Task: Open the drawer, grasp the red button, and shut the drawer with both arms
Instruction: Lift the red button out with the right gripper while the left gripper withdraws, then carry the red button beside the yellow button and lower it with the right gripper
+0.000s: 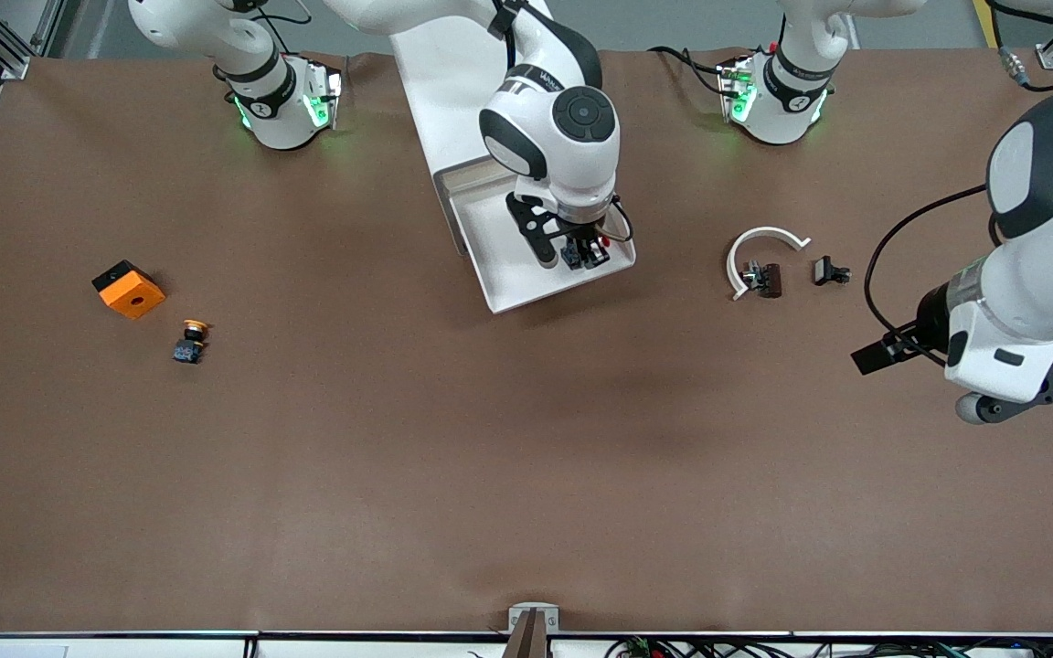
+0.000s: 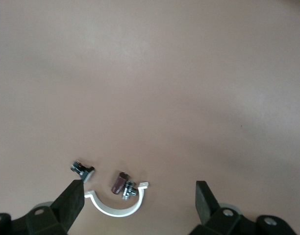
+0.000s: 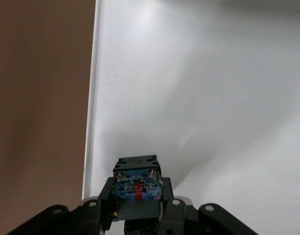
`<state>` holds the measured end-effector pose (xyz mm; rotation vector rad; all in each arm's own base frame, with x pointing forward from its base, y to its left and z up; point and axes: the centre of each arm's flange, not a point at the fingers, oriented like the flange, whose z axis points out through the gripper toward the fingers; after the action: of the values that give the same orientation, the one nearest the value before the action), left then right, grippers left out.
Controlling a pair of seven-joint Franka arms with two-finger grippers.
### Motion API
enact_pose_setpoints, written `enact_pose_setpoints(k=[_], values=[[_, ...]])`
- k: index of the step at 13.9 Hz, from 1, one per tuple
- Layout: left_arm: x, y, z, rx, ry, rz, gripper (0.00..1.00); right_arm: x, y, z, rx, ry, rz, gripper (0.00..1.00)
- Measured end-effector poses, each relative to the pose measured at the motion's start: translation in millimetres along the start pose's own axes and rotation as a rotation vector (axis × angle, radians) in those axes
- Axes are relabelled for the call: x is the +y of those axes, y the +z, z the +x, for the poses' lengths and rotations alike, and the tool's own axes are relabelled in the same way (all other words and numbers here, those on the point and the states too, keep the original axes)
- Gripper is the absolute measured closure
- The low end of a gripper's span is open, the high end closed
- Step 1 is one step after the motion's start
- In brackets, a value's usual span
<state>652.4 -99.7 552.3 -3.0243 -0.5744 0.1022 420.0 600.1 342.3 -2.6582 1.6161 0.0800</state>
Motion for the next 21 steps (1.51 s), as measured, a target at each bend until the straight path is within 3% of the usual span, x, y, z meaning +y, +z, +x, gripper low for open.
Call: enact_pose_setpoints(k=[2, 5, 8, 12, 15, 19, 21], values=[[-11.1, -22.6, -8.8, 0.020, 0.023, -0.009, 0.00, -6.8, -10.9, 3.6, -0.015, 0.014, 0.017, 0.59], [-50.5, -58.9, -15.3, 0.060, 0.093, -0.030, 0.00, -26.7, -43.1, 28.0, -0.091, 0.002, 0.009, 0.59], [-78.2, -73.6, -27.5, 0.051, 0.162, -0.024, 0.00, -40.8, -69.9, 70.7, -0.113, -0.195, -0.034, 0.59], [-105.1, -62.8, -53.5, 0.015, 0.151, -0.010, 0.00, -52.0, -100.5, 133.4, -0.117, -0.474, -0.031, 0.59], [-124.9, -60.1, -77.1, 0.025, 0.167, -0.012, 0.00, -46.0, -121.6, 190.3, -0.124, -0.712, -0.077, 0.59], [-112.1, -58.6, -105.6, 0.037, 0.221, -0.005, 0.00, -28.2, -125.2, 274.1, -0.109, -0.881, -0.118, 0.59], [-103.7, -62.4, -114.7, 0.049, 0.241, -0.005, 0.00, -14.7, -129.3, 312.4, -0.101, -0.945, -0.094, 0.59]])
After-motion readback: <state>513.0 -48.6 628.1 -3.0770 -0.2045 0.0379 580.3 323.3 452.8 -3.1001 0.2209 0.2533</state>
